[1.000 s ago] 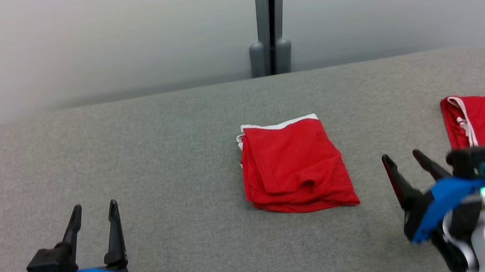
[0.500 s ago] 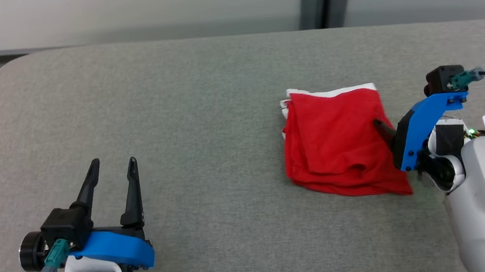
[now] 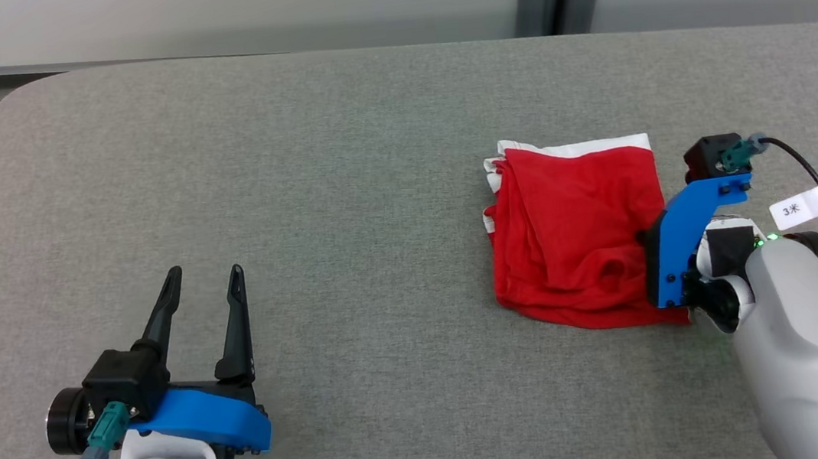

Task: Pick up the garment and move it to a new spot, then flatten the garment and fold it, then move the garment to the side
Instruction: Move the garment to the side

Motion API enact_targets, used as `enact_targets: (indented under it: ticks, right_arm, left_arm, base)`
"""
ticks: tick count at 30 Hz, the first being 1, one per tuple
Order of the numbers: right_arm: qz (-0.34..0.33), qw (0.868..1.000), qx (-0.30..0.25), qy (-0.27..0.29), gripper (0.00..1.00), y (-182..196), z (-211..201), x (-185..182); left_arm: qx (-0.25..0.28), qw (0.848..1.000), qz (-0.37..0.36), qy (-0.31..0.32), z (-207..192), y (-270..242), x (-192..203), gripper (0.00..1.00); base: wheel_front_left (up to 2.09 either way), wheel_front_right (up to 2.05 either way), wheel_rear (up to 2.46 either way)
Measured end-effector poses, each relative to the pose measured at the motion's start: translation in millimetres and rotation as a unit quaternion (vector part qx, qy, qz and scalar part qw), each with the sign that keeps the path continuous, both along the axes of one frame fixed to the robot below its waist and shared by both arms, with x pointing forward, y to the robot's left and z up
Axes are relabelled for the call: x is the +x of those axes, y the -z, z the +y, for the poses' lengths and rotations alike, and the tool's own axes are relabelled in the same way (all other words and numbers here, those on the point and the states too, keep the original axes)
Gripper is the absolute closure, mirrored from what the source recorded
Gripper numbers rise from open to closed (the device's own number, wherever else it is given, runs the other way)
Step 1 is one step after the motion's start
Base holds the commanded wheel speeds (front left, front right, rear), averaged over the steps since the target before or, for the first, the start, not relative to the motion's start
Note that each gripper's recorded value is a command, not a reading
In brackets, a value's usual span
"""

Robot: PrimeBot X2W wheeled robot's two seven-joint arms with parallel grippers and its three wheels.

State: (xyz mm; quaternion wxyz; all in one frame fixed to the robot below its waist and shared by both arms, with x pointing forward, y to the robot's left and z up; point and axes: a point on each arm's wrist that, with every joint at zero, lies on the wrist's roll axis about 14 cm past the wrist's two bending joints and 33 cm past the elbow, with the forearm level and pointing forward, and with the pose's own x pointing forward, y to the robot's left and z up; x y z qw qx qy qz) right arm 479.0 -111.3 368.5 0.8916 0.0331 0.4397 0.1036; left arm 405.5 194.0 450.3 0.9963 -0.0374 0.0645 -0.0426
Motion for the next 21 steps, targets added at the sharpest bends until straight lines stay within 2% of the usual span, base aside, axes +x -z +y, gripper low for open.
enact_targets:
  ticks: [5,10,15,16,17,21]
  right_arm:
    - [-0.031,0.998,-0.032,-0.038,1.0,-16,3,7]
    - [-0.082,0.988,-0.092,-0.09,1.0,-58,-8,27]
    - [-0.095,0.973,-0.175,-0.116,1.0,-84,-62,27]
    - [-0.095,0.973,-0.175,-0.116,1.0,-84,-62,27]
    - [-0.108,0.965,-0.209,-0.112,1.0,-101,-92,29]
    - [-0.107,0.947,-0.286,-0.103,1.0,-121,-153,18]
  left_arm:
    - [-0.007,1.0,-0.004,0.023,-18,1,11,0.0]
    - [-0.018,0.998,-0.012,0.053,-41,0,27,0.0]
    - [-0.026,0.995,-0.014,0.096,-72,5,46,0.0]
    - [-0.026,0.995,-0.014,0.096,-72,5,46,0.0]
    - [-0.032,0.993,-0.017,0.117,-88,7,55,0.0]
    - [-0.036,0.987,-0.013,0.158,-116,11,68,0.0]
  base:
    - [0.0,0.0,0.0]
    - [0.0,0.0,0.0]
    - [0.0,0.0,0.0]
    - [0.0,0.0,0.0]
    - [0.0,0.0,0.0]
    - [0.0,0.0,0.0]
